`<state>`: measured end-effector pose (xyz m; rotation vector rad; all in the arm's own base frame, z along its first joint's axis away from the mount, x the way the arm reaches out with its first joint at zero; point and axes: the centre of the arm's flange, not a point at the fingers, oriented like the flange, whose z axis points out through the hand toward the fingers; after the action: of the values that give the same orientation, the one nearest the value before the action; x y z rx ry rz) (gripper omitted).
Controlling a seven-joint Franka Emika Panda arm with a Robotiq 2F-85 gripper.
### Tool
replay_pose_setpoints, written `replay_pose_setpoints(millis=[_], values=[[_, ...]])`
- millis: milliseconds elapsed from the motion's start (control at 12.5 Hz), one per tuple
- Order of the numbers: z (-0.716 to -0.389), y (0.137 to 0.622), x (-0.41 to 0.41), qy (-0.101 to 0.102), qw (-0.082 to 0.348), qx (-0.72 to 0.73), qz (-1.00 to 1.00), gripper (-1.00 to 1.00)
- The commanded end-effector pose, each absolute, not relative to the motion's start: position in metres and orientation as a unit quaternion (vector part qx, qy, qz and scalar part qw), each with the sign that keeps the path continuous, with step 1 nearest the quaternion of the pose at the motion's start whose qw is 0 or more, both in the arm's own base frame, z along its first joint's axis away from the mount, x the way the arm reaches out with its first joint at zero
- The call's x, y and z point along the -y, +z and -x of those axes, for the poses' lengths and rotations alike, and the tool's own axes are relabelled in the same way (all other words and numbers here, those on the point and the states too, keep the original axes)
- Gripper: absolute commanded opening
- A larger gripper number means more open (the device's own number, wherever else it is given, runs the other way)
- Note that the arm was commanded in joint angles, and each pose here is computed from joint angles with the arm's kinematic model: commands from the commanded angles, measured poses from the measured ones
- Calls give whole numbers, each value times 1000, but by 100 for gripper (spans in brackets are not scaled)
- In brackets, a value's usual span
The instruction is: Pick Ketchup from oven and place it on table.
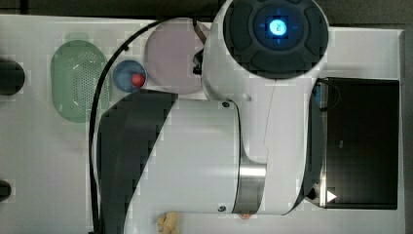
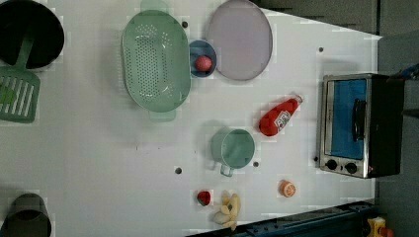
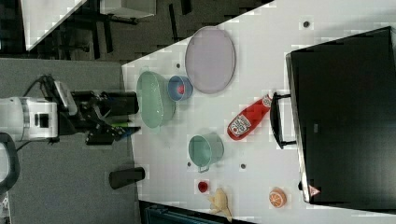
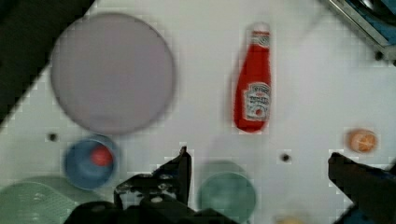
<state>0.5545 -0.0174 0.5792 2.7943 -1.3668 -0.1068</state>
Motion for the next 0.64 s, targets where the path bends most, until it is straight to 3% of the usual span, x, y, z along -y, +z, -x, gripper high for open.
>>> replay_pose_setpoints(millis=[80, 640], values=[[-560, 591, 15, -24, 8, 452, -892, 100], [-561, 583, 14, -30, 12, 452, -892, 100]])
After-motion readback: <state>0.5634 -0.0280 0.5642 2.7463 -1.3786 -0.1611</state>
